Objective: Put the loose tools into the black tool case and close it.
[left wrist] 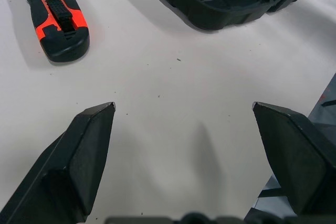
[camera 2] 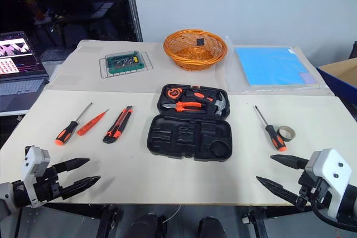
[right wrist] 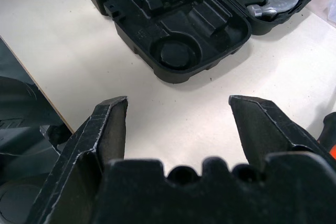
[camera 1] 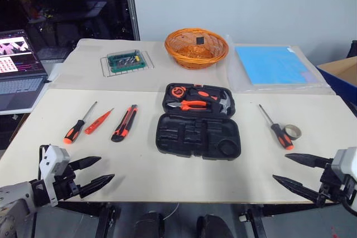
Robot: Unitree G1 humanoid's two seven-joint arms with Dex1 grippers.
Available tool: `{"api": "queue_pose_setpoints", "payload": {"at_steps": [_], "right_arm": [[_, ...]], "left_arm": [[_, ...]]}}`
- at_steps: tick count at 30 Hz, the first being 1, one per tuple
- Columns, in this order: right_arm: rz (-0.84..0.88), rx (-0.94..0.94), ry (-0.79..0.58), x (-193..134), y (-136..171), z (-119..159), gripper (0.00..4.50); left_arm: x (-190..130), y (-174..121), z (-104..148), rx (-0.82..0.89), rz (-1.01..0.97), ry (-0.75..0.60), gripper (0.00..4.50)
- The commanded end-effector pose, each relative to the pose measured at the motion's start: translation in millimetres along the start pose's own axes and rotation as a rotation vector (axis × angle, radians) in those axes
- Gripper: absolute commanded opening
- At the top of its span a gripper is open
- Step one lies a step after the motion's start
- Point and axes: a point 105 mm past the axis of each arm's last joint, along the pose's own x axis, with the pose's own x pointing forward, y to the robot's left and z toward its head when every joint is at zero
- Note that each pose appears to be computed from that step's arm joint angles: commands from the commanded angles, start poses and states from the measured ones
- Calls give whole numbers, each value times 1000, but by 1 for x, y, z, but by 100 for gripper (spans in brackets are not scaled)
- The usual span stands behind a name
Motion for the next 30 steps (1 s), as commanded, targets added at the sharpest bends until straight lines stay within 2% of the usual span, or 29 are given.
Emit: {"api": "queue_pose_setpoints", "payload": {"at_steps": [1, 3, 5, 8, 10, 12, 14, 19, 30], "right_arm": [[-23, -54, -94, 10, -5, 17, 357], [28, -52, -229, 36, 1, 42, 357], [84, -41, -304, 53, 7, 60, 357], [235, -23, -407, 82, 24, 90, 357], [283, -23, -424, 93, 27, 101, 357], [354, -41, -434, 100, 31, 109, 408], [398, -65, -442, 104, 34, 115, 446], [427, -143, -465, 112, 36, 124, 446], [404, -148, -477, 118, 39, 123, 446]], "left_arm": [[0, 18, 16, 22, 108, -68, 450], [5, 39, 30, -33, 260, -161, 450], [5, 54, 41, -74, 359, -220, 450], [1, 83, 49, -144, 516, -232, 450], [-2, 93, 52, -162, 565, -211, 450], [-9, 106, 56, -172, 623, -174, 450], [-15, 116, 60, -189, 655, -151, 450], [-30, 136, 57, -148, 681, 41, 450], [-20, 160, 49, -146, 660, 189, 450]]}}
